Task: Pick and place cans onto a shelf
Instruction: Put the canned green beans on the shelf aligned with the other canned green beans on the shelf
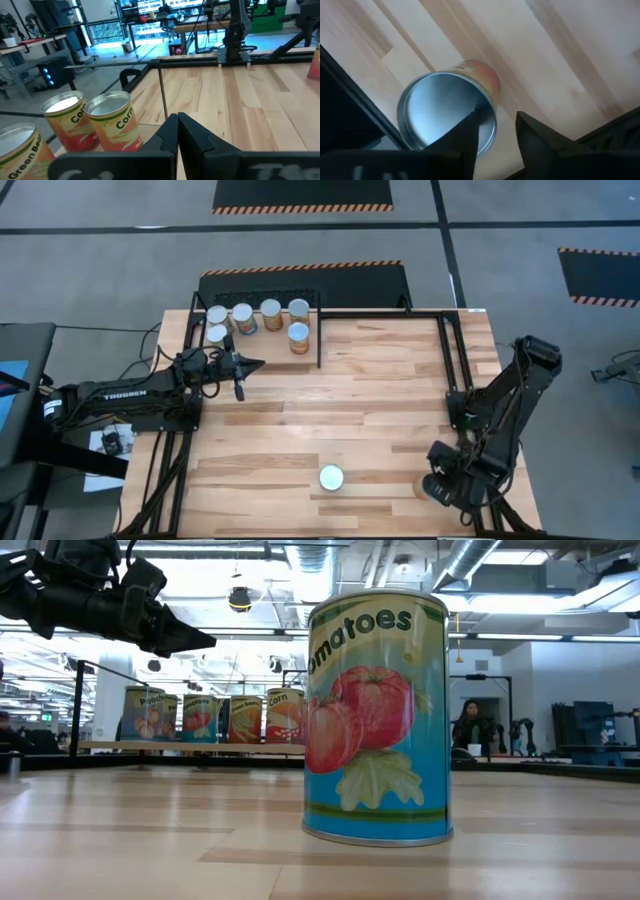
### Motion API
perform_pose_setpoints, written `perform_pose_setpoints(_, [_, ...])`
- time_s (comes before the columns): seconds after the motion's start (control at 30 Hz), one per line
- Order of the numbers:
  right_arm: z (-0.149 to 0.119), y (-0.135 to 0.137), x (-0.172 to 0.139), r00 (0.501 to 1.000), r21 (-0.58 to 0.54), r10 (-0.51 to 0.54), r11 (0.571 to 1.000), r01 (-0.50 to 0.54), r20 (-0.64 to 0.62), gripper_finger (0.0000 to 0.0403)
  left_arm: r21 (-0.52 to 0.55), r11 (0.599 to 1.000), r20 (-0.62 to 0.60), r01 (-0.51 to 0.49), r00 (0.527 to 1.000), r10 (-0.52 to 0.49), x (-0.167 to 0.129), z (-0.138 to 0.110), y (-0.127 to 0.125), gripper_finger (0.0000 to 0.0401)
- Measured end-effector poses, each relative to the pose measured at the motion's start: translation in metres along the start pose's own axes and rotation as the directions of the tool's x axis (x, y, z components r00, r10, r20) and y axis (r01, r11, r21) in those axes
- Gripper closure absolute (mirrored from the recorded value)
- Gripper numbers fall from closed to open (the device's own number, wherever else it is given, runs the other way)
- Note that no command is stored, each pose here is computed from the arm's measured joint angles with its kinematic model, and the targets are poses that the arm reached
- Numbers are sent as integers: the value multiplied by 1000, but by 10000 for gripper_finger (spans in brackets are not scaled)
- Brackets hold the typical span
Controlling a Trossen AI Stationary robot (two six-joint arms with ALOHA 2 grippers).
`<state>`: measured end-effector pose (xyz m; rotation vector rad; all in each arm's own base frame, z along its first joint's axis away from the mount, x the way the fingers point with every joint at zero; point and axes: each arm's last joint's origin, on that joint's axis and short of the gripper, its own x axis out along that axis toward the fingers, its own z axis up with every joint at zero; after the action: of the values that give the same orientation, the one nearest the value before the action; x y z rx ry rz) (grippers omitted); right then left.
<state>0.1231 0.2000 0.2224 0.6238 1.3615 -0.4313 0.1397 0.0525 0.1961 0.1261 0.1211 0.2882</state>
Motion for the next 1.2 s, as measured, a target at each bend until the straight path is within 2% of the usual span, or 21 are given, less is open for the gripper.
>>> perform_pose_setpoints(0.1, [7,0,0,1000,-26,-7,1000,6,-19,280,0,1000,0,0,1000,0,0,0,0,401])
perform_pose_setpoints(0.27, [27,-5,-6,1000,-74,14,997,-15,-18,381,0,1000,0,0,1000,0,0,0,0,401])
perform_pose_setpoints(0.3, [32,-6,-8,1000,-81,22,996,-23,-10,390,0,1000,0,0,1000,0,0,0,0,401])
perform_pose_setpoints(0.53, [83,-11,-30,993,-155,103,984,-93,60,398,-6,1000,-1,0,1000,0,0,0,0,401])
perform_pose_setpoints(0.73, [156,-10,-52,953,-213,190,967,-140,235,398,-13,1000,-2,1,1000,-1,0,0,0,401])
perform_pose_setpoints(0.93, [237,-1,-32,891,-315,274,936,-159,362,398,-14,1000,-3,1,1000,-1,0,0,0,401])
perform_pose_setpoints(1.07, [281,6,-13,896,-345,252,931,-121,366,398,-14,1000,-3,1,1000,-1,0,0,0,401])
perform_pose_setpoints(1.2, [312,17,1,910,-396,239,914,-93,339,395,-14,1000,-3,2,1000,-2,0,0,0,401])
